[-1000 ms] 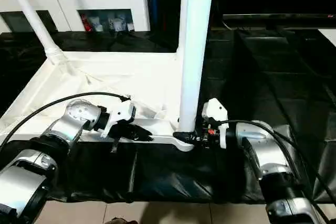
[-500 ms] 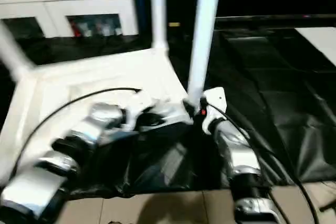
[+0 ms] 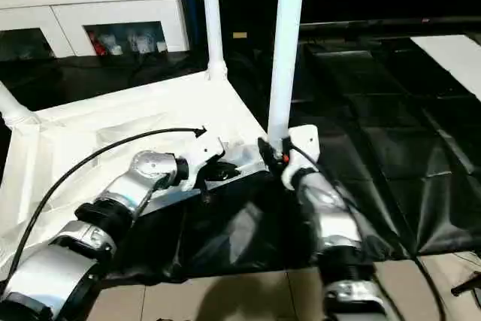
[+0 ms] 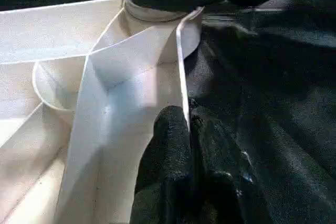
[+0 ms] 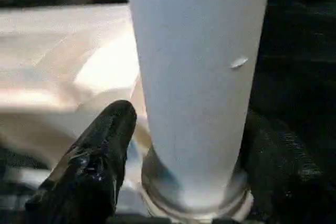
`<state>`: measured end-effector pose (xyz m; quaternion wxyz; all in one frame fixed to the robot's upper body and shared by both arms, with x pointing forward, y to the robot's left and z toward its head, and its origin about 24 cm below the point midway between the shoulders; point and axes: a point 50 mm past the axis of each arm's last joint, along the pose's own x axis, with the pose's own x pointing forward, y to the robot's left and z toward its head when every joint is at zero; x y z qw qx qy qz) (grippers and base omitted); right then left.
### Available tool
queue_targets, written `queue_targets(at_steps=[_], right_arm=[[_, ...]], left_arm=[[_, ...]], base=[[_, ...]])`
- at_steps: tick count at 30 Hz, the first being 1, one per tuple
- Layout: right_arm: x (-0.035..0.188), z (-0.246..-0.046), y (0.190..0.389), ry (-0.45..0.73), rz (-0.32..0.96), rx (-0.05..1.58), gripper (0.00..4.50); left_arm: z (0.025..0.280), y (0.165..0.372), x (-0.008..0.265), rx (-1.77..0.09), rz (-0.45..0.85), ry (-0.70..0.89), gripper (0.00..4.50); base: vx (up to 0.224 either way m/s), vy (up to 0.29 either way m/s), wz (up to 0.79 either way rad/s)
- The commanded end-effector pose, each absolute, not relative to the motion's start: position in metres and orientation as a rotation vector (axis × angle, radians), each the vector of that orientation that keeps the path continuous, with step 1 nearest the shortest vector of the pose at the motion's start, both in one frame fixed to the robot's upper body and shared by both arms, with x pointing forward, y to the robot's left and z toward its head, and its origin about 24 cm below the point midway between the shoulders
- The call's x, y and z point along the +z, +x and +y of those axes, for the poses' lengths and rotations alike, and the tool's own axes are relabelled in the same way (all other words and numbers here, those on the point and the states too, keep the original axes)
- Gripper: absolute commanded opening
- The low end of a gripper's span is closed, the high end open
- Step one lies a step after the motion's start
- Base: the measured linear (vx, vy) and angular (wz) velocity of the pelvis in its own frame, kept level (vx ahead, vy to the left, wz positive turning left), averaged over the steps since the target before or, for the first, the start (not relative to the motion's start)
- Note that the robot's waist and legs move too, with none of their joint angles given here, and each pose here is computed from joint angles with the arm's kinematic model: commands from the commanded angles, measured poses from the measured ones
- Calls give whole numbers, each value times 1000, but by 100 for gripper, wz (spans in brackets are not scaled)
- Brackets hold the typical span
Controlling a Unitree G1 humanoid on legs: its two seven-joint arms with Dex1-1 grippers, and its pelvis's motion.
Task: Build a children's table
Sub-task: Rotate leg to tighten
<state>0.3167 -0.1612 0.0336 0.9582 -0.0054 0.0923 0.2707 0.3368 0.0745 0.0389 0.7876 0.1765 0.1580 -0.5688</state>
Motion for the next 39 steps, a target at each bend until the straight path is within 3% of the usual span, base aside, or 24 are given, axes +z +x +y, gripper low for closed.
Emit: queue_targets(at_steps=[1,8,13,16,27,33,36,39], right_arm=[[26,-149,309,-10,237,687,348],[40,-171,296,-46,281,1005,348],[44,-174,291,-58,317,1138,311],[44,-174,289,-68,332,1176,276],[46,-169,286,-89,354,1278,251],[42,-167,286,-84,343,1226,251],[24,-161,292,-98,330,924,251],[15,-158,296,-80,325,737,250]], left_arm=[[73,330,36,-1322,351,406,0],[99,324,41,-1481,373,436,0],[110,322,42,-1542,391,439,0],[113,323,43,-1546,395,447,0],[122,326,46,-1553,408,471,0],[119,332,47,-1469,398,472,0],[105,343,44,-1265,376,457,0],[96,346,42,-1175,370,436,0]], base=[[51,-26,5],[48,-26,2],[0,0,0],[0,0,0],[0,0,0],[0,0,0],[0,0,0],[0,0,0]])
